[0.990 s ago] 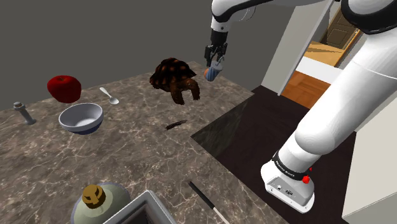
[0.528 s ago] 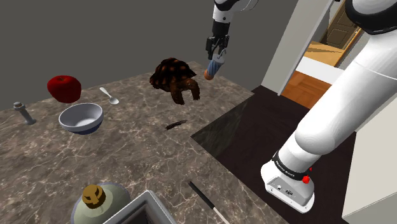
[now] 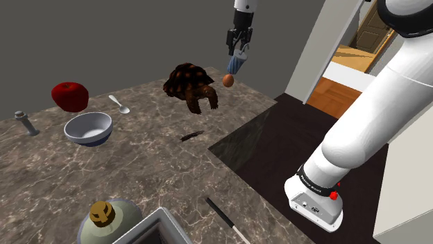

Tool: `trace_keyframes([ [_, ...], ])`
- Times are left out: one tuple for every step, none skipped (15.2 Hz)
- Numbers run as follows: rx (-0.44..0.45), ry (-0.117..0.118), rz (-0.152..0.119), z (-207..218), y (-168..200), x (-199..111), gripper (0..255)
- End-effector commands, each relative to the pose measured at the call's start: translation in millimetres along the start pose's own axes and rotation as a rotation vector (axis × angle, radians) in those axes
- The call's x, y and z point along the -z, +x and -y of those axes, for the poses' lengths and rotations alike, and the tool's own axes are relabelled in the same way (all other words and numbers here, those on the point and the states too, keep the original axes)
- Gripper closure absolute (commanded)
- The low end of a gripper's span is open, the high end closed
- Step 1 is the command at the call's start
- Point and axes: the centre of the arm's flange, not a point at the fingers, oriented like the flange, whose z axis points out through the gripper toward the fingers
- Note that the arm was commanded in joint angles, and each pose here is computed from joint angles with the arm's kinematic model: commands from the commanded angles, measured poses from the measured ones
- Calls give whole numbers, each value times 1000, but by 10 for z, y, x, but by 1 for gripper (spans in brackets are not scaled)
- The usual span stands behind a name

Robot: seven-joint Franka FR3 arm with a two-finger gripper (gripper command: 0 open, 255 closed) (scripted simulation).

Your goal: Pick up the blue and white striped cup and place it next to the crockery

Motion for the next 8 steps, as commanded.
trace_keyframes([
  [0,0,0,11,-5,113,255],
  [0,0,0,10,-5,166,255],
  [0,0,0,10,-6,218,255],
  [0,0,0,9,-6,254,255],
  [0,0,0,140,-18,241,255],
  [0,0,0,271,-30,229,255],
  [0,0,0,402,-42,216,255],
  [0,0,0,533,-54,204,255],
])
